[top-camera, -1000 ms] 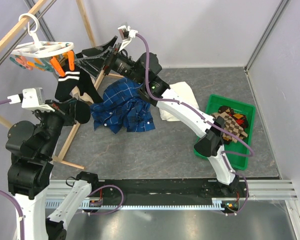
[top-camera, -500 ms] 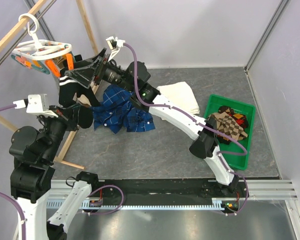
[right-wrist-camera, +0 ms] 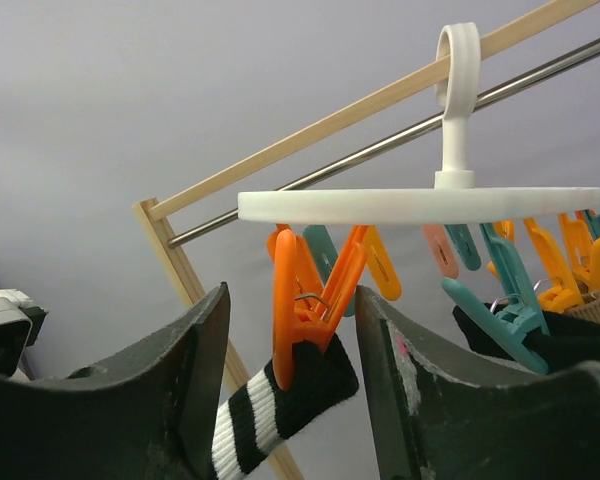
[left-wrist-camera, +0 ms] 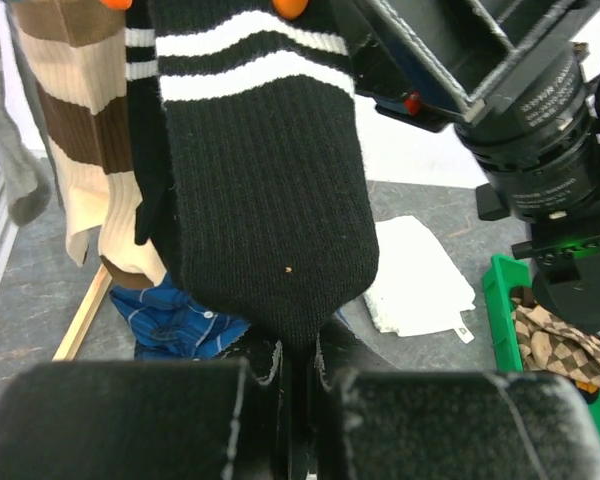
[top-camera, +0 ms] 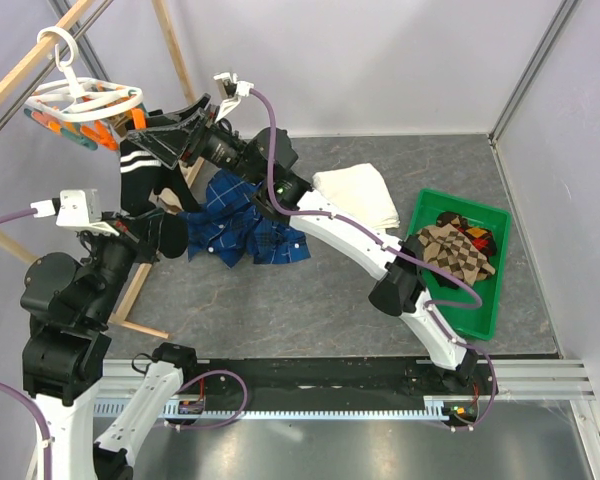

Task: Remove the socks clipped to the hanger
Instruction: Remove the sock from the hanger.

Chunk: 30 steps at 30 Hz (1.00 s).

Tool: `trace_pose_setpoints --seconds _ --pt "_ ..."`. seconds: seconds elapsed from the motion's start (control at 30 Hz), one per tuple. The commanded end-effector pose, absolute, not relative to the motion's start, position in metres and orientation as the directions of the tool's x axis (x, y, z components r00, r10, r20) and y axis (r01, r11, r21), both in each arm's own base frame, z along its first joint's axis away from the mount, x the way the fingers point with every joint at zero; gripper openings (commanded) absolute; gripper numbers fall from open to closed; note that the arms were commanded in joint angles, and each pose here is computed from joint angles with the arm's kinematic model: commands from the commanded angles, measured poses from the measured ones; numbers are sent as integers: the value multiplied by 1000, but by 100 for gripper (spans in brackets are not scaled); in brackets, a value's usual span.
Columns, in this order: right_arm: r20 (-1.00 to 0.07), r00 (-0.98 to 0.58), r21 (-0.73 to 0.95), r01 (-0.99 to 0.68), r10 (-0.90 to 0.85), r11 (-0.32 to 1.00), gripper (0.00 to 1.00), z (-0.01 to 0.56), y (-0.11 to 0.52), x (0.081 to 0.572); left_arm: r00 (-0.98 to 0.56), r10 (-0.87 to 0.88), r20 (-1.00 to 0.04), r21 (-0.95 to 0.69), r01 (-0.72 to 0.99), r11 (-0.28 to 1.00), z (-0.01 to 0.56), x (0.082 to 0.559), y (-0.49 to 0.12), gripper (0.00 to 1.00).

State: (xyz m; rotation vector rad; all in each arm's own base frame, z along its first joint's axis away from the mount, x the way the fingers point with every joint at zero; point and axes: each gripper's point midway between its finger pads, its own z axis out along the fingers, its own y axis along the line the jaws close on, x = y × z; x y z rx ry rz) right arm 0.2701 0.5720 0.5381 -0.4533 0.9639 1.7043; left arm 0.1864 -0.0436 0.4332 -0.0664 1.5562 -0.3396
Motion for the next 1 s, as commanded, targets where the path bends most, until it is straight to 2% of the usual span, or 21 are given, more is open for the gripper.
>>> trace_pose_setpoints --seconds 0.0,0.2,0.33,0.57,0.67,0.73,0.83,0.87,0.9,0.93,0.97 --pt "-631 -335 339 -930 699 -140 59 570 556 266 -20 -268 -963 -265 236 935 441 192 -57 2" --pt "-600 -343 361 -922 723 -139 59 575 553 271 -23 -278 -960 -275 243 930 440 193 -59 2" --pt "-573 -357 374 -915 738 -153 52 577 551 273 -34 -286 -958 -286 243 927 439 196 -60 2" --pt "-540 -378 378 -907 752 -185 50 582 545 273 -37 -289 -957 -289 246 925 440 197 -61 2" --pt "-518 -405 394 -895 753 -210 64 582 542 276 -45 -288 -956 -290 246 925 437 198 -62 2" --pt "-516 -404 400 -893 756 -204 64 581 542 279 -46 -290 -956 -292 246 924 437 198 -62 2" --pt "-516 -401 403 -893 757 -199 41 582 542 280 -43 -290 -956 -292 243 925 437 197 -61 2" --pt "-518 -398 402 -895 757 -195 20 582 542 280 -45 -288 -956 -291 242 926 436 198 -61 2" --pt "-524 -398 408 -893 753 -188 9 581 543 281 -44 -289 -956 -291 242 926 437 197 -61 2" --pt "-530 -391 408 -896 753 -177 0 581 542 282 -44 -289 -956 -291 244 925 437 198 -61 2" --pt "-537 -390 415 -894 748 -169 0 578 544 284 -44 -290 -956 -292 242 925 437 197 -61 2"
